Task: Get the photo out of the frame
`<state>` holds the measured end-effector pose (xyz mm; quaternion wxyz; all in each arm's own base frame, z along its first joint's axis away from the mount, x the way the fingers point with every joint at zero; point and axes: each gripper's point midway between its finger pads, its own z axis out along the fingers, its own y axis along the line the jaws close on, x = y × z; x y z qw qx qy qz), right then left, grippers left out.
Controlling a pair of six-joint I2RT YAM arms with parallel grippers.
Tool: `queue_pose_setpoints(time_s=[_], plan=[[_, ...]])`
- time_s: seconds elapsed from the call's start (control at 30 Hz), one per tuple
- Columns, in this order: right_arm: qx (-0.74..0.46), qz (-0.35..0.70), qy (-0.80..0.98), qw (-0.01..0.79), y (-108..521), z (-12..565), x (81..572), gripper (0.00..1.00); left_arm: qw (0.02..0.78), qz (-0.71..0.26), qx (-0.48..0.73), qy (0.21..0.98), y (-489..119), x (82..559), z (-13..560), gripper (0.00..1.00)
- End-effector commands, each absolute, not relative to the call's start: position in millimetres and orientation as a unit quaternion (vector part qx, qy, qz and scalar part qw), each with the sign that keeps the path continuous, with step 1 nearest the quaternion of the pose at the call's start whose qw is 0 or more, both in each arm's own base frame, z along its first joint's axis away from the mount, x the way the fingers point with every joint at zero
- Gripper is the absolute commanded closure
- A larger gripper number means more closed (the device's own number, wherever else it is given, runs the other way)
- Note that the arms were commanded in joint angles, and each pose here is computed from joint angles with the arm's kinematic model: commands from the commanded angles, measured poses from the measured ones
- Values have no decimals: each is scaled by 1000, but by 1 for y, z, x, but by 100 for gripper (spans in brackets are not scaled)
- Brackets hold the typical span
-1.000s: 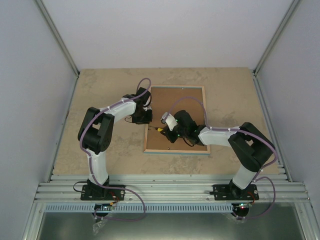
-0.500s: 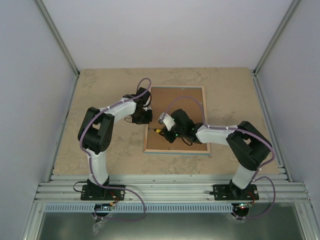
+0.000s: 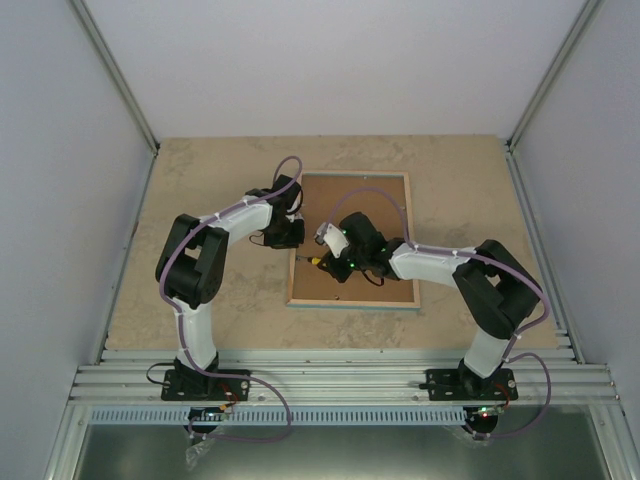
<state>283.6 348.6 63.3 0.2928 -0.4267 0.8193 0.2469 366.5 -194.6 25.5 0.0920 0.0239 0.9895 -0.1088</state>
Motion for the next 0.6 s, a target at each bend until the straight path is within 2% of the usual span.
queue_pose_setpoints(time_s=[0.0,0.57], plan=[[-472,298,804,207,358,48,242,99,75,-116,35,990,-202,355,23,99],[-505,356,769,164,368,61,212,99,69,-104,31,992,-198,354,16,100]])
